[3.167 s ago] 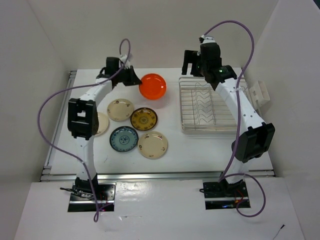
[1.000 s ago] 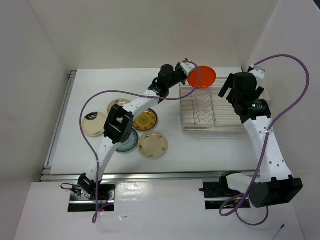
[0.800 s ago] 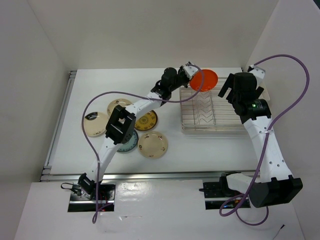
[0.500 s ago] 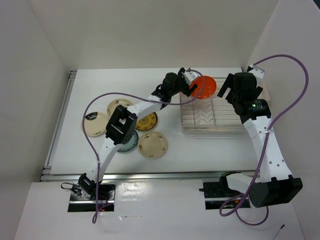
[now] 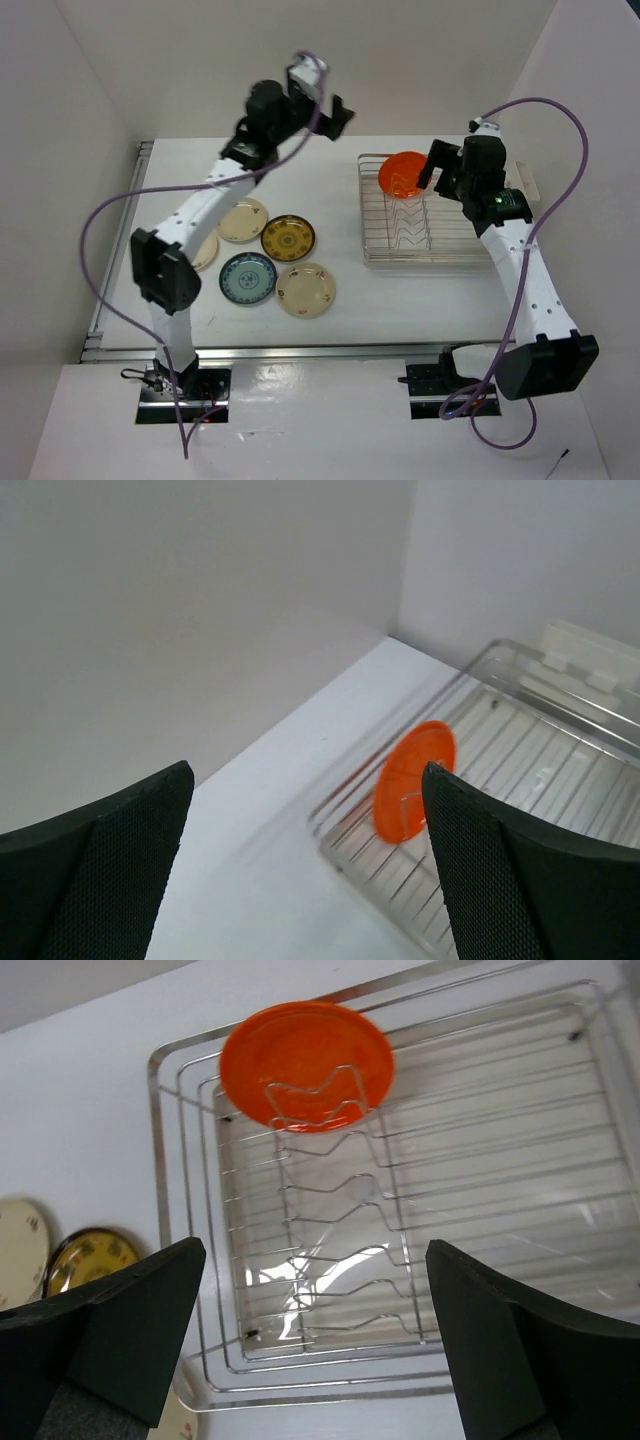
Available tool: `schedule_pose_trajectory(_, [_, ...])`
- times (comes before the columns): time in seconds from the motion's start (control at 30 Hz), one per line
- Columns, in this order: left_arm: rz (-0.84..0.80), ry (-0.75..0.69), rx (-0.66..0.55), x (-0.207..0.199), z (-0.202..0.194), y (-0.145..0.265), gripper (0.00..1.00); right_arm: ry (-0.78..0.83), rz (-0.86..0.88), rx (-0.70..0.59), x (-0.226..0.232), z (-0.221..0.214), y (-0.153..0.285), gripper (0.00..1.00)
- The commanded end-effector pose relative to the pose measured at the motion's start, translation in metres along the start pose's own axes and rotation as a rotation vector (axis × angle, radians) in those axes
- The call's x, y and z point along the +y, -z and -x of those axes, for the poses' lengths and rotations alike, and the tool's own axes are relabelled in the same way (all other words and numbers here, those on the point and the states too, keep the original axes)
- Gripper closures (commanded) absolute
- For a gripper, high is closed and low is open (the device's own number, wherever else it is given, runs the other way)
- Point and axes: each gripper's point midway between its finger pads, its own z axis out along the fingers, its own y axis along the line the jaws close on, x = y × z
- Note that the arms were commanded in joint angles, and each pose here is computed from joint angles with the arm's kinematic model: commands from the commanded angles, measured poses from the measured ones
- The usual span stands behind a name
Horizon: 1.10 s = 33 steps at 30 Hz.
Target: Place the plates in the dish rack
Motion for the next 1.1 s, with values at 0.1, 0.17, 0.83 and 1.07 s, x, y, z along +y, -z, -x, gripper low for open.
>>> schedule_pose_trajectory(0.1, [0.254, 0.395, 0.301, 0.109, -0.072, 0.127, 0.02, 0.111, 0.340, 0.008, 0.065, 0.015, -0.019, 0.00])
schedule_pose_trajectory(0.17, [0.313, 0.466, 0.385, 0.131, -0.117, 0.169, 0.02, 0.153, 0.457, 0.030, 0.085, 0.014, -0.021, 0.00])
schedule_pose_trajectory(0.83, [0.258, 0.696, 0.565, 0.207, -0.270, 0.258, 0.00, 0.317, 0.859, 0.115, 0.227, -0.033, -0.014, 0.00])
schedule_pose_trajectory(1.07, [0.249, 0.762, 0.617, 0.213, -0.302, 0.278, 0.07, 0.315, 0.912, 0.083, 0.241, -0.031, -0.015, 0.00])
